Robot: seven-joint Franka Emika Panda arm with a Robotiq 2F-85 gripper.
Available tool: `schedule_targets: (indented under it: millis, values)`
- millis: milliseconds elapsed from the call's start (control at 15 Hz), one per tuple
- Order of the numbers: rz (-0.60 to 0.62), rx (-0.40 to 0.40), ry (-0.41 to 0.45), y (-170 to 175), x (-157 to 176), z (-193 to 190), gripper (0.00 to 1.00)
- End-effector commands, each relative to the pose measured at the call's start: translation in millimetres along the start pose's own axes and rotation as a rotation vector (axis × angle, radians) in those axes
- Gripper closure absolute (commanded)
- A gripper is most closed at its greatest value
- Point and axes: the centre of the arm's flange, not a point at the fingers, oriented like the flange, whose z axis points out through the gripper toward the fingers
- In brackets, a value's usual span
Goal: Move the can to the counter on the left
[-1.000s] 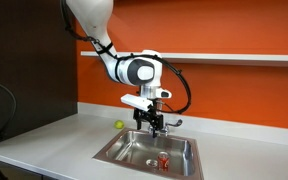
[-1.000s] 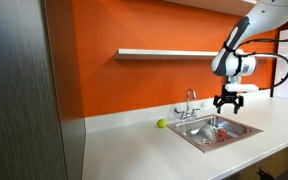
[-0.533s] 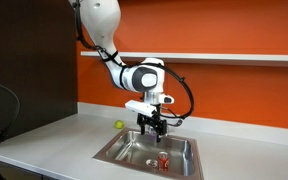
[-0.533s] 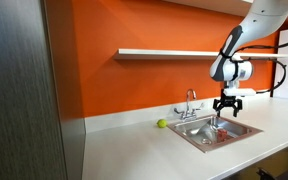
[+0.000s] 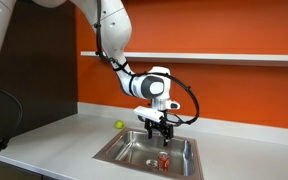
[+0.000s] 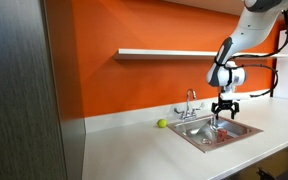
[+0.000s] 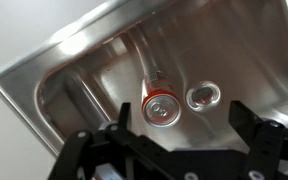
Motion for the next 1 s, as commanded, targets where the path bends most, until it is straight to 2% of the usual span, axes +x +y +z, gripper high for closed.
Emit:
schedule_targets:
  millis: [0, 533, 933]
  values:
    - [0.001, 0.002, 0.011, 7, 30, 21, 0.00]
    - [-0.016, -0.011, -0.019, 0, 48, 61, 0.00]
    - [-0.015, -0.020, -0.041, 2, 51, 77, 0.00]
